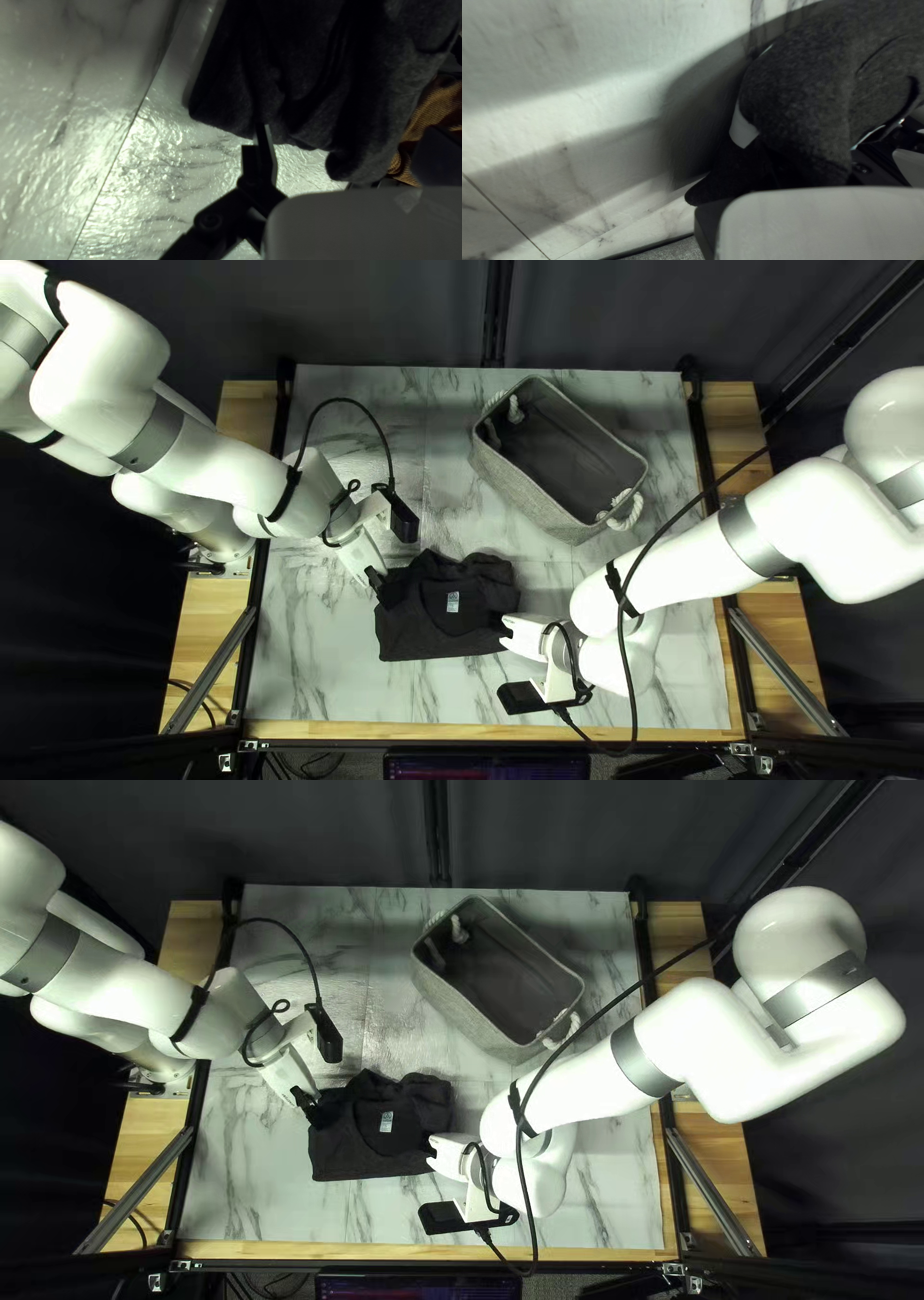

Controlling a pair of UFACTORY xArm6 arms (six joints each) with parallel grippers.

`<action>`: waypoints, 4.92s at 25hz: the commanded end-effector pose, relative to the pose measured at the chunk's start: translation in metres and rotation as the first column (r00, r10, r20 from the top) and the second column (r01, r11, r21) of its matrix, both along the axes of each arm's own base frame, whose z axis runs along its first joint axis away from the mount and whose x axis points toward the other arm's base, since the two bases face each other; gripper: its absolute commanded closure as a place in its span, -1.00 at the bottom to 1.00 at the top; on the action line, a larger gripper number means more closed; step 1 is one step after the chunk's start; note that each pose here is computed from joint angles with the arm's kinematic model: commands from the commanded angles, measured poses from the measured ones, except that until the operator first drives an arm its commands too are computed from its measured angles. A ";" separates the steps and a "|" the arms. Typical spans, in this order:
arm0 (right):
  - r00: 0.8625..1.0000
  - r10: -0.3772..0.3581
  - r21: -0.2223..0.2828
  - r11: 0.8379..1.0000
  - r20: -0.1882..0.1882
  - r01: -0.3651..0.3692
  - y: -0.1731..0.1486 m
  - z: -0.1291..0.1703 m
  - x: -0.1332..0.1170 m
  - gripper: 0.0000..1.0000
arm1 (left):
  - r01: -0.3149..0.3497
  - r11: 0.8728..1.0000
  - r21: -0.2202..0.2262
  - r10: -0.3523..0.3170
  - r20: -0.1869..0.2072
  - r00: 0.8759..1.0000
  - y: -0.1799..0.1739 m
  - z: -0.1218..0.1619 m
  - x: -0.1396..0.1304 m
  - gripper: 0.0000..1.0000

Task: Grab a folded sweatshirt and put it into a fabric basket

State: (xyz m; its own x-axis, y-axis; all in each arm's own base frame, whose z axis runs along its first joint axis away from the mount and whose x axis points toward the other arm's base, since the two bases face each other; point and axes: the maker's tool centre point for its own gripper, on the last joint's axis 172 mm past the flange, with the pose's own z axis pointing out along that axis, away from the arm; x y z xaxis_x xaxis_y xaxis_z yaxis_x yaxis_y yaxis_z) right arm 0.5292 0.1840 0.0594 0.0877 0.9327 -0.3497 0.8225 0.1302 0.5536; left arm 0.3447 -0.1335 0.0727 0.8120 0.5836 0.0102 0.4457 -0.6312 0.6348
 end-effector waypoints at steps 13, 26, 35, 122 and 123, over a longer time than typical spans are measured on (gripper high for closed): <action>1.000 0.001 0.003 1.000 0.002 -0.001 -0.001 0.000 0.003 1.00 | 0.045 0.999 0.009 -0.045 0.018 0.999 0.001 0.008 0.004 -1.00; 1.000 0.001 0.003 1.000 0.001 -0.001 -0.002 0.001 0.003 1.00 | 0.042 0.999 0.019 -0.042 -0.017 0.999 0.009 0.001 0.005 -1.00; 1.000 -0.002 0.001 1.000 0.001 0.002 -0.001 0.001 0.002 1.00 | 0.047 0.998 0.036 -0.046 -0.041 0.998 0.009 -0.013 0.006 -1.00; 0.985 -0.076 -0.084 0.992 0.153 0.090 -0.096 0.150 -0.040 1.00 | 0.132 0.991 -0.004 -0.132 -0.146 0.980 0.158 0.132 0.092 1.00; 0.985 -0.077 -0.088 0.992 0.155 0.092 -0.099 0.154 -0.041 1.00 | 0.133 0.991 -0.004 -0.132 -0.148 0.980 0.162 0.135 0.095 1.00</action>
